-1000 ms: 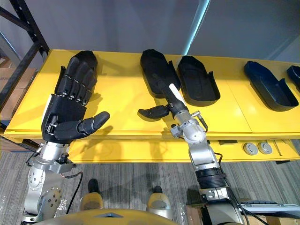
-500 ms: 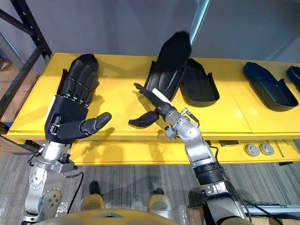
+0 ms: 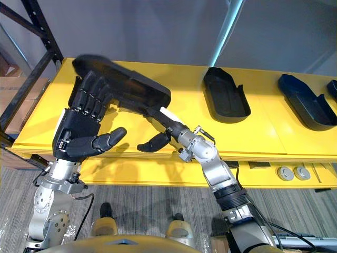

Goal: Walk over and take three plastic housings, then place them on the shelf

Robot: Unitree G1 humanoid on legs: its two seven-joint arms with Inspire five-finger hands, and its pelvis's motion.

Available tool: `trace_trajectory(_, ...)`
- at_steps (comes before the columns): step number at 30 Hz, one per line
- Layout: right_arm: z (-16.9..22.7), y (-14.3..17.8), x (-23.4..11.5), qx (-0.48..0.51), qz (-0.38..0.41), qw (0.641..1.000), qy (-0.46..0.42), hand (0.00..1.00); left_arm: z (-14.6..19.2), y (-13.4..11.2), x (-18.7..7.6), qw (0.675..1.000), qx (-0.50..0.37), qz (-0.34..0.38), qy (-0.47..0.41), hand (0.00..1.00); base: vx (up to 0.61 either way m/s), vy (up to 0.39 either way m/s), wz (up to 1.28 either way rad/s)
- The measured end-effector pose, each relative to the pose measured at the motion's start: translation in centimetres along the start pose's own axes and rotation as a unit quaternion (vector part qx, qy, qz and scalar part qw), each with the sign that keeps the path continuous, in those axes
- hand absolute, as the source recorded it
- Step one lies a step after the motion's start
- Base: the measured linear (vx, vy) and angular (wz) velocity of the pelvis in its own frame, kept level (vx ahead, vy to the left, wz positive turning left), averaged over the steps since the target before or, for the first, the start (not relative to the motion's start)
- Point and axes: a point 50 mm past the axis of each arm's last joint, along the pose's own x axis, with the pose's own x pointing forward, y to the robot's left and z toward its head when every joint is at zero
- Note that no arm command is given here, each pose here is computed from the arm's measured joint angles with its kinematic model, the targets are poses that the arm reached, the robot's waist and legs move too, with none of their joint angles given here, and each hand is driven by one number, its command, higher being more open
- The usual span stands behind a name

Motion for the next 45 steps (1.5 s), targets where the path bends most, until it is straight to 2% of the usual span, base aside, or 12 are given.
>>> trace_trajectory(20,-0.6,-0.4,-0.9,0.022,-0.029,0.999,0.017,1.00,-0.8,0.4,-0.4,1.000,0.000,0.008,0.021,1.00,0.00,-0.002,0.00)
trace_trajectory(26,-1.3,-0.9,-1.4,0.074,-0.097,0.992,0.029,1.00,-0.8,0.4,-0.4,1.000,-0.001,0.008,0.022,1.00,0.00,0.000,0.00)
trace_trajectory(35,-3.5,-3.8,-3.8,0.103,-0.226,0.965,0.088,1.00,-0.8,0.4,-0.4,1.000,-0.002,0.009,0.022,1.00,0.00,0.000,0.00)
trace_trajectory(45,-3.3,-5.6,-5.1,0.118,-0.240,0.961,0.075,1.00,-0.9,0.4,-0.6,1.000,-0.002,0.012,0.024,1.00,0.00,0.000,0.00)
